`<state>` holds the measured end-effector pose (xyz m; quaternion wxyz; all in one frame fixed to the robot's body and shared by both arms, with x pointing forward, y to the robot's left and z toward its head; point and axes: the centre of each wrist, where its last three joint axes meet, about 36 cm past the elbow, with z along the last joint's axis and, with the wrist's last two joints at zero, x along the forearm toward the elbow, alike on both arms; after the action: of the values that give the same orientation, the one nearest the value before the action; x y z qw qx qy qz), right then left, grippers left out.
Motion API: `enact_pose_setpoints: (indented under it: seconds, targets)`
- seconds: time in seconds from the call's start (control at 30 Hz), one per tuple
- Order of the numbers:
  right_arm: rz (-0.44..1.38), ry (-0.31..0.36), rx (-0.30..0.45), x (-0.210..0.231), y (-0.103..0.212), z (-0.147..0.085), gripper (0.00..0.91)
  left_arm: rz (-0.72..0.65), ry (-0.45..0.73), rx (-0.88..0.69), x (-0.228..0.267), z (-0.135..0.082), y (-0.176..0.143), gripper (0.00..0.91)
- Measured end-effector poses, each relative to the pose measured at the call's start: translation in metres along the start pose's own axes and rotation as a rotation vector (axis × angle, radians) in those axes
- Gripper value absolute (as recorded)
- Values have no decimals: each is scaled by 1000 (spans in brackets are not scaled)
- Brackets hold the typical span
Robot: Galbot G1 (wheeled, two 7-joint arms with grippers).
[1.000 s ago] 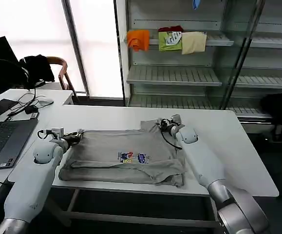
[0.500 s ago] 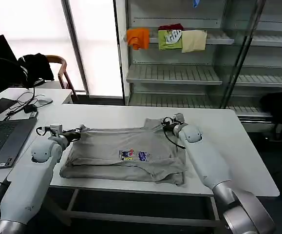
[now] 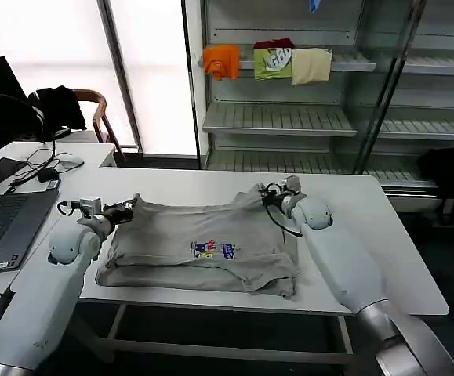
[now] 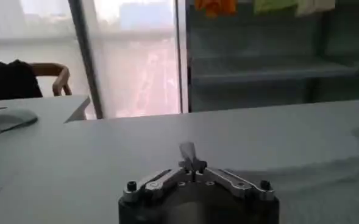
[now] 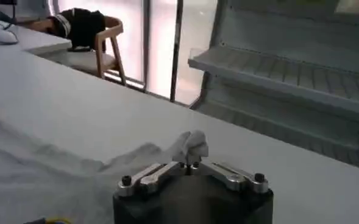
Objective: Fold and organize the clothes.
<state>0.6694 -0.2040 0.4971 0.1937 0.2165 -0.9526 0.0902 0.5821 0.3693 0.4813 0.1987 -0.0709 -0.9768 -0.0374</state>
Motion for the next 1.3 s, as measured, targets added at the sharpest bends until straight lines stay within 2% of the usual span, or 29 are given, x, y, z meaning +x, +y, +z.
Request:
enact_pose_setpoints:
  seconds: [0.3, 0.83, 1.3]
  targets:
    - [-15, -56, -2, 40, 5, -1, 0, -7, -24, -22, 31, 11, -3, 10]
    - [-47, -75, 39, 124, 27, 48, 0, -59, -41, -33, 93, 39, -40, 10]
    - [-64, -66, 63, 164, 42, 79, 0, -178, -14, -54, 111, 58, -54, 20]
